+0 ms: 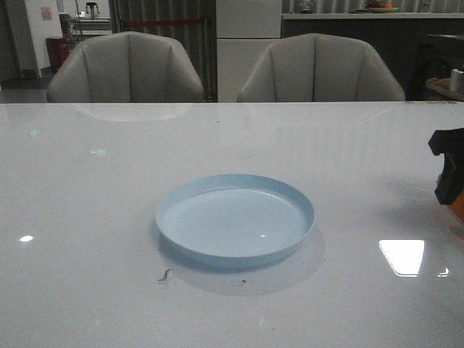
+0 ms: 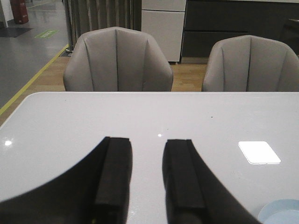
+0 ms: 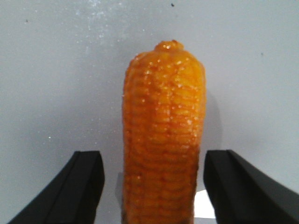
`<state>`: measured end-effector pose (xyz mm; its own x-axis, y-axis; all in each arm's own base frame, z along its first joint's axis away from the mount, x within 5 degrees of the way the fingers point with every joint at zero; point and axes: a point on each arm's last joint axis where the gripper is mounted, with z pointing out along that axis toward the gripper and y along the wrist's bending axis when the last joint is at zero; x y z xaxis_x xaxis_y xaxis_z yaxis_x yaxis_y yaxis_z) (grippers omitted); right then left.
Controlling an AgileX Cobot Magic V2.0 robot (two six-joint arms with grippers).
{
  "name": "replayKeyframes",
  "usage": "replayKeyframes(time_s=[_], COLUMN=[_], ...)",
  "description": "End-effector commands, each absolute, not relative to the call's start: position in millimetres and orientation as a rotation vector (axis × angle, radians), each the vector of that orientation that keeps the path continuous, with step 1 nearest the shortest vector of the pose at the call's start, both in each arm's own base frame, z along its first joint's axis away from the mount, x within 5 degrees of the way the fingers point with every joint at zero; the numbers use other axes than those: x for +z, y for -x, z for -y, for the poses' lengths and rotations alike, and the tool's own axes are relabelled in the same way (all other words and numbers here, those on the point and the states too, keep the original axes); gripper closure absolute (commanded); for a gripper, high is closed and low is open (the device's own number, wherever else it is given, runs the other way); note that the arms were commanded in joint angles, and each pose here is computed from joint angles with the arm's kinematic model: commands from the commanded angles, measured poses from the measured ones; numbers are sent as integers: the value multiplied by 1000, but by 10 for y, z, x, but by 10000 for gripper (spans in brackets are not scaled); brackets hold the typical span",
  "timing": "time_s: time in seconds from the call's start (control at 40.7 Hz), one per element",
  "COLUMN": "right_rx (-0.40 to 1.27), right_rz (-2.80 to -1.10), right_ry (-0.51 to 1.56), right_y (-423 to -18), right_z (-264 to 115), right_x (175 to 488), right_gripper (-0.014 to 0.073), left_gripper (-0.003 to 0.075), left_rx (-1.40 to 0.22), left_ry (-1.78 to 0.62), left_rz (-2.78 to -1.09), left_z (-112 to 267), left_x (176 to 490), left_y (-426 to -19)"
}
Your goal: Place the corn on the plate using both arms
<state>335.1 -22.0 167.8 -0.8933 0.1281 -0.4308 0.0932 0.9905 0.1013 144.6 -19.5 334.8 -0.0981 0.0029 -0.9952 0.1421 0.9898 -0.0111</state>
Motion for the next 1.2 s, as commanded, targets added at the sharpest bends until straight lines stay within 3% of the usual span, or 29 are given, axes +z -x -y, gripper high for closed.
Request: replayKeyframes(time_s=[0.0,0.074,0.27,0.368,0.54,0.737,0.982,1.179], right_rx=[87,88,63,28,15,33,113,183], right_rz=[-2590,-2592,-2590,-2591,-2573,-2486,-2405,-2382], right_ry=[-159,-159,-129,-84,-14,132,352,544], right_y=[-3429,-3428,-3430,-3435,-3543,-3780,-3840,-3717], right_z=[258,258,268,283,247,-13,-695,-1307], right_x=[1856,1855,1856,1868,2044,2499,2875,2813], right_gripper=[35,59,274,337,337,337,336,337], left_gripper=[448,448,448,448,448,448,448,448], left_rx=[-104,-104,-104,-101,-95,-95,-95,-95], left_ry=[-72,-72,-71,-67,-60,-60,-60,-60], left_rz=[-1552,-1552,-1550,-1539,-1519,-1519,-1519,-1519], left_z=[166,166,165,161,154,154,154,154], left_x=[3532,3532,3534,3544,3562,3562,3562,3562], left_y=[-1438,-1438,-1438,-1438,-1438,-1438,-1438,-1438])
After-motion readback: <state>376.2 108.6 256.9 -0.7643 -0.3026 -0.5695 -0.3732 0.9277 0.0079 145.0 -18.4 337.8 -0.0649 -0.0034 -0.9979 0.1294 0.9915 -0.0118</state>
